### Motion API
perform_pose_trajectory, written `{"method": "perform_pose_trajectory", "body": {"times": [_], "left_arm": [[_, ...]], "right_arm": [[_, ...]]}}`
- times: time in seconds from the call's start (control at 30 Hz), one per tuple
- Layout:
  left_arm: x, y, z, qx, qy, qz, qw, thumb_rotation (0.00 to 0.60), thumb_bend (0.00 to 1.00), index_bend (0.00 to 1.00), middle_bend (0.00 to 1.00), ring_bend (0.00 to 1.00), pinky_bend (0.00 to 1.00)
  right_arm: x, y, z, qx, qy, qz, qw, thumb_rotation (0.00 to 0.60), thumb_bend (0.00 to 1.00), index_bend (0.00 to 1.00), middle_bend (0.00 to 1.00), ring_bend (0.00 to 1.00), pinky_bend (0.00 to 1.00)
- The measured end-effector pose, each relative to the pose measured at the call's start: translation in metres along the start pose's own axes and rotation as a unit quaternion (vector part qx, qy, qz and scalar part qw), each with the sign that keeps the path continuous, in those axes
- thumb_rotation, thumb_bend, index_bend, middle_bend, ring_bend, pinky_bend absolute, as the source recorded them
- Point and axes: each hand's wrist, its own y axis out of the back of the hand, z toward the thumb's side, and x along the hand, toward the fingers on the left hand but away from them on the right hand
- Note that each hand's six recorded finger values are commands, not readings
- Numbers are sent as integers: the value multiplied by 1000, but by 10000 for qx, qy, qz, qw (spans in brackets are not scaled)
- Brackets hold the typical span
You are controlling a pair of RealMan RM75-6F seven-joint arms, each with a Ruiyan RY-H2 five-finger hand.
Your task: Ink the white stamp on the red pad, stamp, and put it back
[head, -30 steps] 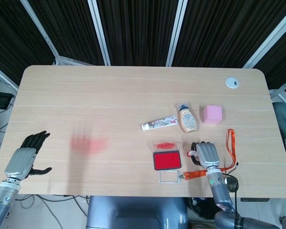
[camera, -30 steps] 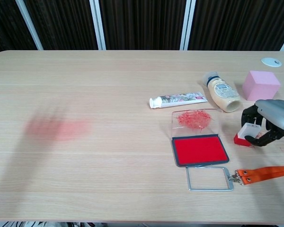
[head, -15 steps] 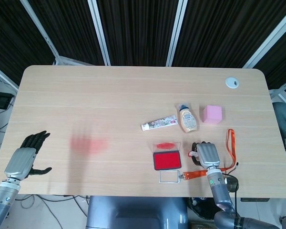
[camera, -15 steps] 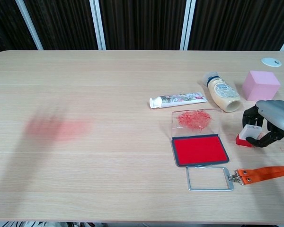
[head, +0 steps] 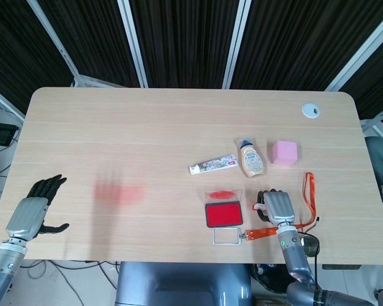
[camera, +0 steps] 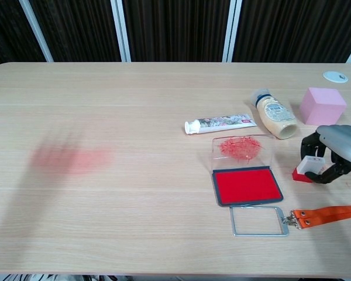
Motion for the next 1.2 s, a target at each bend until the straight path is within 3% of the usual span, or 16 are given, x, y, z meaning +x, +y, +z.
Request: {"method": "perform_pose_trajectory", "body": {"times": [0.8, 1.2], "left_arm": [[0, 0, 0, 9, 10, -8, 10000, 600, 12, 0, 0, 0, 0], [0, 0, 0, -1, 10, 1, 10000, 600, 12, 0, 0, 0, 0]], "right_arm": [[0, -1, -1, 39, -52, 81, 9999, 600, 359, 442, 370, 328, 408], [5, 4, -1, 97, -33, 60, 9999, 600, 268, 153, 103, 103, 275]]}}
